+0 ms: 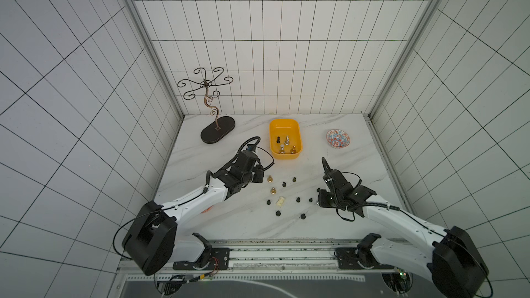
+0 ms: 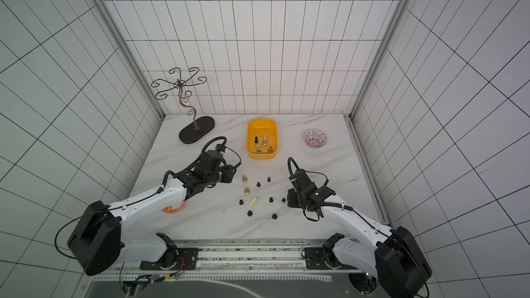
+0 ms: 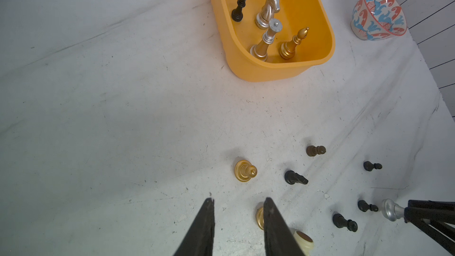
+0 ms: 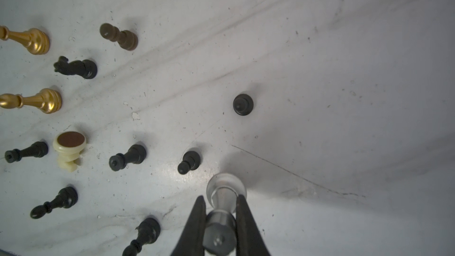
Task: Put the chess pieces into the storage box
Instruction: Pick up the chess piece at the center of the board, then place the chess piece in the storage box.
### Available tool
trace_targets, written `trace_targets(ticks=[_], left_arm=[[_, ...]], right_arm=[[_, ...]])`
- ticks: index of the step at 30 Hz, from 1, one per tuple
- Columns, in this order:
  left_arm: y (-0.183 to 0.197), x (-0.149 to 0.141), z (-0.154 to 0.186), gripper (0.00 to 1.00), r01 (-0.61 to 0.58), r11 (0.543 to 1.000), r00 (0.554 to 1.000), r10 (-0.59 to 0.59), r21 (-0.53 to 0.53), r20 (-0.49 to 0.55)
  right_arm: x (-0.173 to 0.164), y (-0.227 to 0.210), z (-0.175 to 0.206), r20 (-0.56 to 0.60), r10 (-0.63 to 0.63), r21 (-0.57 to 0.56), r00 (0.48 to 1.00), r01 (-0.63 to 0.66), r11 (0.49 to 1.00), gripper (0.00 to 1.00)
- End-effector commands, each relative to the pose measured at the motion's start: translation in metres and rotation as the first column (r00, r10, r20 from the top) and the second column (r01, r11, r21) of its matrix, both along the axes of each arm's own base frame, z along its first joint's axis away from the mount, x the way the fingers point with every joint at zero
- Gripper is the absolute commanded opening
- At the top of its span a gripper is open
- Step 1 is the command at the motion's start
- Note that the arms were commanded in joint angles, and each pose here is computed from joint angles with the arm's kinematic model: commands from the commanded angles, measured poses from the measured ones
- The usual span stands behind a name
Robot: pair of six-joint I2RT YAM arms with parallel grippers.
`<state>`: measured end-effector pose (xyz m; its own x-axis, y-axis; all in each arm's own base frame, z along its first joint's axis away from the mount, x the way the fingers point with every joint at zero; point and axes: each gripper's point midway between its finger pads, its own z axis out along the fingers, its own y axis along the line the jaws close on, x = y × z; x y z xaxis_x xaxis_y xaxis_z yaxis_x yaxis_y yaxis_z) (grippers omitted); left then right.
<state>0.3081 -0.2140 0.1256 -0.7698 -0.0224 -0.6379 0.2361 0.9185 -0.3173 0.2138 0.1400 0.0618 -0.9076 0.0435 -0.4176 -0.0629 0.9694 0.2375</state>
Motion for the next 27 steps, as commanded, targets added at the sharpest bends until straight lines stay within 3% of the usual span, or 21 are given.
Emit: trace_targets(ticks=[1,7,15,27], left_arm=[[-0.001,-0.004,0.004,0.33,0.008,1.0,1.0,-0.008,0.011,-0.019],[0.004,-0.002,0.007,0.33,-0.021,0.999,0.999,0.022,0.031,-0.028],[0.008,-0.006,0.018,0.33,-0.048,0.999,0.999,0.048,-0.002,0.002],[0.017,-0.011,0.018,0.34,-0.056,0.998,0.997,0.056,-0.007,0.049]], right_arm=[[0.025,0.011,0.047,0.148,0.015,0.028,0.989,-0.019,0.999,0.15],[0.049,0.025,0.084,0.247,0.074,0.043,0.966,-0.087,0.995,0.15],[0.091,0.036,0.102,0.284,0.118,0.045,0.952,-0.136,0.99,0.15],[0.2,0.06,0.159,0.378,0.142,-0.008,0.915,-0.15,0.989,0.15]])
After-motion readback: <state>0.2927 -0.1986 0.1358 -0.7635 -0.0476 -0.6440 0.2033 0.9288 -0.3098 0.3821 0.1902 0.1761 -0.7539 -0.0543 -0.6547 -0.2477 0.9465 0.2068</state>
